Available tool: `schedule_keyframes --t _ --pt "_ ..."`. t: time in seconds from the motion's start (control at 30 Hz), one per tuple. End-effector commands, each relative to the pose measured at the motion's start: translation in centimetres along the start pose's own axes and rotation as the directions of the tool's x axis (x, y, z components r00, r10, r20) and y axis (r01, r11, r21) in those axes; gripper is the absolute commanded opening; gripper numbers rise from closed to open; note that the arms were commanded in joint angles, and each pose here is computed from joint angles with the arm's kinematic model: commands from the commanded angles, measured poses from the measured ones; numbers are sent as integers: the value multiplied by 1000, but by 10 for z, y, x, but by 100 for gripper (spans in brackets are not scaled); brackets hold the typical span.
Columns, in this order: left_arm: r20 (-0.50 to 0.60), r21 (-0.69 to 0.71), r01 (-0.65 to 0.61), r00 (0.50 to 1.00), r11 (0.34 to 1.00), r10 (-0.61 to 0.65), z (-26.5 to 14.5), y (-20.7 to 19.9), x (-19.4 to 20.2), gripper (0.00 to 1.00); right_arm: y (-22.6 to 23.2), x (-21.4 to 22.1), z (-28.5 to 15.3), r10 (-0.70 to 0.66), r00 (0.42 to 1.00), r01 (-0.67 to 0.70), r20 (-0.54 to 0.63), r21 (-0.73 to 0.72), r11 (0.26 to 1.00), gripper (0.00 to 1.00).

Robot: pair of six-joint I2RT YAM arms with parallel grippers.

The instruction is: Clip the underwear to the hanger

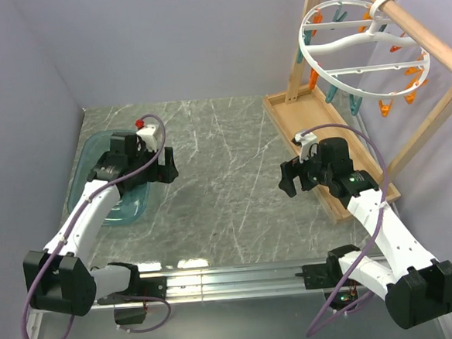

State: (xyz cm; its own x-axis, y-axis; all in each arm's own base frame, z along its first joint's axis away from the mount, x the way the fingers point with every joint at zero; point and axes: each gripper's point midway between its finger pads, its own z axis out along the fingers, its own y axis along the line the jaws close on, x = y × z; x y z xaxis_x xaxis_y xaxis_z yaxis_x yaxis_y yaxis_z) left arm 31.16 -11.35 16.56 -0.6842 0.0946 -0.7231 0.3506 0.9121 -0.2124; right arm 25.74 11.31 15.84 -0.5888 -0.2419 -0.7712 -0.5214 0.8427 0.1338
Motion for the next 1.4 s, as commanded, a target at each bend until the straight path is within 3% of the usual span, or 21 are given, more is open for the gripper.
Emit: schedule_keyframes --t 0.0,0.2,0.3,0.47,0.63,0.77,1.17,1.37 --pt "100 -46 0 995 999 5 -8 5 -43 99 1 -11 -3 -22 999 22 38 1 1000 100" --pt "93 -131 48 995 990 -36 -8 34 -68 100 1 -11 -3 -26 999 26 38 1 1000 100" --pt "42 -176 104 994 979 -98 -12 72 -68 99 1 -11 -4 -30 999 30 44 5 1000 100" --pt "50 -294 160 987 942 -152 -40 149 -69 99 2 -9 -5 -32 999 32 42 2 999 100" --pt "-49 -358 158 981 920 -188 -45 200 -37 99 2 -8 -1 -27 999 27 36 -10 1000 100" --pt "-114 -327 149 974 933 -196 -27 210 -12 99 3 -8 1 -24 999 24 28 -15 1000 100" --pt "-133 -258 199 962 946 -238 45 208 10 99 0 -8 3 -20 1000 20 11 -7 1000 100" --pt "-155 -331 253 936 909 -317 68 229 35 94 -1 -5 2 -24 1000 24 6 2 1000 100"
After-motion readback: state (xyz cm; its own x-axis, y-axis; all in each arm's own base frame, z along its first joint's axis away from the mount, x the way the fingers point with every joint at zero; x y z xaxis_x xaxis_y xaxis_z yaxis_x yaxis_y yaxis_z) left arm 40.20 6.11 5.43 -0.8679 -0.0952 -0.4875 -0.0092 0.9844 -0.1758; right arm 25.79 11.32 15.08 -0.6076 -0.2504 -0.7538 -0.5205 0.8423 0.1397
